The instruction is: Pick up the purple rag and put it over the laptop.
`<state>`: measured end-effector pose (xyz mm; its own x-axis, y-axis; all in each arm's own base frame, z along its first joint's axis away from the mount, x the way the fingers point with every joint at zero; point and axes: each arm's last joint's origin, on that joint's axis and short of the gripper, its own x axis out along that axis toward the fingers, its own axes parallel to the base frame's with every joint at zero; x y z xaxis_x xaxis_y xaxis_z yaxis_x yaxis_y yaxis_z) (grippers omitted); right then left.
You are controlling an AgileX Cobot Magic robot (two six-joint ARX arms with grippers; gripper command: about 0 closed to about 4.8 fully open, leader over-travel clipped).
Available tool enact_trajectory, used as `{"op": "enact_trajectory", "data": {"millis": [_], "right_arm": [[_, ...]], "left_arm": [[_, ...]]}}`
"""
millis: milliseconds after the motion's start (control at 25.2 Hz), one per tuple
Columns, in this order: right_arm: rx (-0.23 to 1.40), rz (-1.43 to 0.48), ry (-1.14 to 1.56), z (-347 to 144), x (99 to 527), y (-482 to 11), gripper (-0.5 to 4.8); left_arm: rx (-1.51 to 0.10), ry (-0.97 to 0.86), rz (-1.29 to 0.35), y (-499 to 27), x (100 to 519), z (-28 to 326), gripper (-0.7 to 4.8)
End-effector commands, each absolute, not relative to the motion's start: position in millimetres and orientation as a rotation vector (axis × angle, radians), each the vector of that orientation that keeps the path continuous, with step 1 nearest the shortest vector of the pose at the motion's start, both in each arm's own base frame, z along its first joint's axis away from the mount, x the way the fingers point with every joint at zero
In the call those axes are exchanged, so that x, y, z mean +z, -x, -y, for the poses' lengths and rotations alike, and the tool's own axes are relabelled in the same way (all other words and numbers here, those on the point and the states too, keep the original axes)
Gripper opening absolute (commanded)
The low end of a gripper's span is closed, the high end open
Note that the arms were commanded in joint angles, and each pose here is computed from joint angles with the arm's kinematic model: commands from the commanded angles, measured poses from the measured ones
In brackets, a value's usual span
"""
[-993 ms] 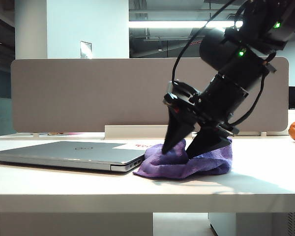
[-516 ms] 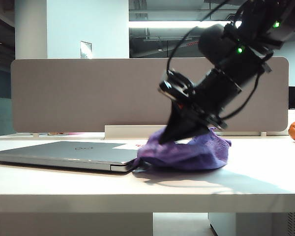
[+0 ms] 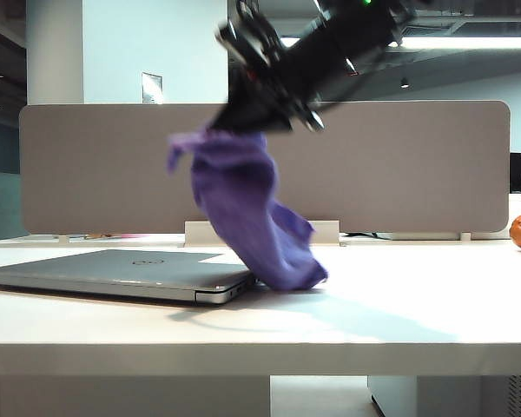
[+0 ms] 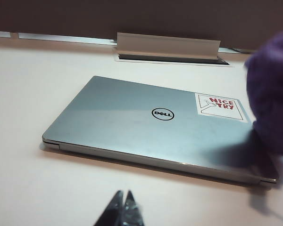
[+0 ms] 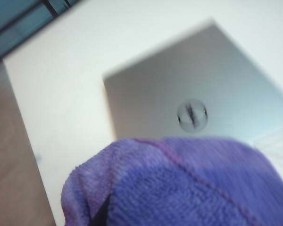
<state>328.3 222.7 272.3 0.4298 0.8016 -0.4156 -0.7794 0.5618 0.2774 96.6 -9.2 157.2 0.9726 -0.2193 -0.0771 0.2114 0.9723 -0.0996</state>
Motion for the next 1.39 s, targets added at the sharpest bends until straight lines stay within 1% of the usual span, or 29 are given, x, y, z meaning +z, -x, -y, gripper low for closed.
{"op": "enact_trajectory", "data": {"millis": [40,159,318,914,993,1033,1073,1112,1152,1192,1232,1311,1351,1390], "right_arm": [[0.994,-0.378,-0.048,-229.6,302.9,-332.3,-0.06],[0.986,-0.293,-0.052,-231.4,317.4,-335.8,-0.06],[0.933,-0.285,-0.046,-231.5,317.3,-338.9,-0.06],[0.944,-0.376,-0.036,-264.9,266.1,-378.3,-0.06],[0.940,-0.395,-0.034,-267.3,256.6,-382.0,-0.06],[0.929,-0.423,-0.029,-269.2,244.7,-385.3,-0.04],[0.926,-0.436,-0.027,-269.9,239.5,-386.6,0.06],[0.923,-0.464,-0.027,-271.7,227.8,-389.4,1.02],[0.921,-0.486,-0.026,-272.8,220.6,-390.7,2.21],[0.920,-0.496,-0.024,-273.7,216.0,-391.4,3.06],[0.923,-0.504,-0.022,-275.5,212.4,-391.1,3.73],[0.923,-0.508,-0.021,-276.3,208.5,-392.1,4.55],[0.911,-0.503,-0.019,-276.4,208.1,-392.7,4.79],[0.911,-0.492,-0.020,-276.6,209.2,-393.1,4.79]], "left_arm": [[-0.219,0.091,-0.079,-96.4,158.9,9.3,-0.06],[-0.219,0.091,-0.079,-96.4,158.9,9.3,-0.06],[-0.219,0.091,-0.079,-96.5,158.8,9.3,-0.06],[-0.220,0.091,-0.080,-96.5,158.8,9.3,-0.06],[-0.220,0.091,-0.079,-96.4,158.9,9.3,-0.06],[-0.220,0.091,-0.079,-96.4,158.9,9.3,-0.06],[-0.220,0.091,-0.078,-96.4,159.0,9.3,-0.06],[-0.223,0.091,-0.079,-96.4,159.0,9.4,-0.06],[-0.223,0.091,-0.079,-96.4,158.9,9.4,-0.06],[-0.223,0.091,-0.079,-96.4,159.0,9.4,-0.06],[-0.223,0.091,-0.079,-96.4,159.0,9.4,-0.06],[-0.224,0.091,-0.079,-96.4,159.0,9.4,-0.06],[-0.226,0.092,-0.079,-96.4,158.9,9.5,-0.06],[-0.227,0.092,-0.079,-96.4,159.0,9.5,-0.06]]}}
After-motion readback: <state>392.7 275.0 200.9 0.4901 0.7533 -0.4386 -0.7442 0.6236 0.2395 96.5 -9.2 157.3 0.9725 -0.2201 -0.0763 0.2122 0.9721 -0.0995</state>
